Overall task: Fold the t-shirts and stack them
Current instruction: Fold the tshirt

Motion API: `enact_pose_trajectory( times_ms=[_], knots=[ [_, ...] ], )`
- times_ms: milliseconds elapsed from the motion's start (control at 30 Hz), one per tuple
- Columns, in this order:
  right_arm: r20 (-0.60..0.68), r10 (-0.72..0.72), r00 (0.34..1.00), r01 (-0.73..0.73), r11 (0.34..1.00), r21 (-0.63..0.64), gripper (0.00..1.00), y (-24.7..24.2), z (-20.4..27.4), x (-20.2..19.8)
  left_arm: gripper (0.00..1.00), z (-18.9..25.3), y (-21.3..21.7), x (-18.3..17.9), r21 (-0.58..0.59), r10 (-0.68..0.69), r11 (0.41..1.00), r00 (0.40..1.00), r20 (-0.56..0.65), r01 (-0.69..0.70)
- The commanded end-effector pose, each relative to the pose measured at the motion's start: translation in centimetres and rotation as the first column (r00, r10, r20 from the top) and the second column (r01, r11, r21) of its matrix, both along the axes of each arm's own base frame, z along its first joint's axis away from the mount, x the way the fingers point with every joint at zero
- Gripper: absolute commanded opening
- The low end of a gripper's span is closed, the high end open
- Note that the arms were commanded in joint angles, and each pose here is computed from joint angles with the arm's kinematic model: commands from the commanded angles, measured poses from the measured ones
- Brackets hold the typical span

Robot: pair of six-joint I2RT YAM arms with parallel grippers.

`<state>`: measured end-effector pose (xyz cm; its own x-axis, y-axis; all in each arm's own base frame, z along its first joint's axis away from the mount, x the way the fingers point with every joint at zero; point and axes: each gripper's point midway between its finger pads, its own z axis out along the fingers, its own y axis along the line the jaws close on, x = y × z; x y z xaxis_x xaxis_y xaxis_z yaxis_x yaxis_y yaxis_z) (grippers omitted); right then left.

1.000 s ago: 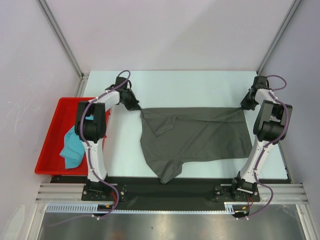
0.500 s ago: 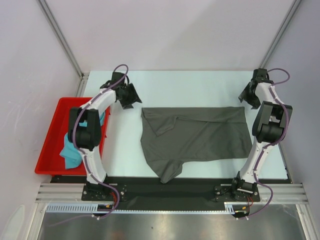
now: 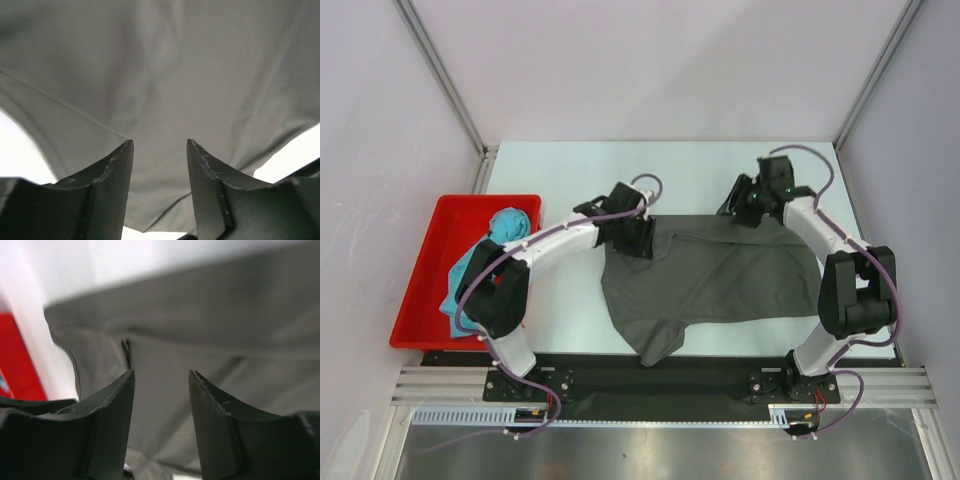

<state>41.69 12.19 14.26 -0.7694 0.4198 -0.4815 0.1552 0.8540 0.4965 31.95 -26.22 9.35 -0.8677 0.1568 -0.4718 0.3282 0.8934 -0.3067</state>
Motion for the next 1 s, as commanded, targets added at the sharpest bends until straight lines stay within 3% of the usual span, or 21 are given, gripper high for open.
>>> enact_pose_trajectory(
  times_ms=[0, 133, 467, 767, 967],
  knots=[
    [-0.033, 0.071, 0.997, -0.062, 0.973, 0.224, 0.51, 4.2, -1.1, -2.6, 0.53, -0.7, 0.4, -1.0, 0.112, -0.083, 0.991, 0.994, 0.064, 0.076],
    [-0.091, 0.126, 0.988, -0.094, 0.950, 0.298, 0.48, 6.5, -3.0, -4.7, 0.61, -1.6, -0.2, -2.0, 0.164, -0.127, 0.980, 0.990, 0.063, 0.115],
    [-0.130, 0.219, 0.967, -0.147, 0.897, 0.416, 0.51, 10.2, -4.2, -4.3, 0.62, -5.0, 0.1, -1.8, 0.246, -0.118, 0.963, 0.993, 0.024, 0.108],
    [-0.164, 0.299, 0.940, -0.219, 0.898, 0.381, 0.52, 12.0, -6.0, -4.5, 0.52, -7.2, -0.2, -0.1, 0.284, -0.119, 0.952, 0.993, 0.012, 0.111],
    [-0.195, 0.354, 0.915, -0.265, 0.889, 0.373, 0.52, 13.7, -7.2, -5.3, 0.43, -6.3, 0.0, 0.6, 0.301, -0.125, 0.948, 0.991, 0.048, 0.105]
  ],
)
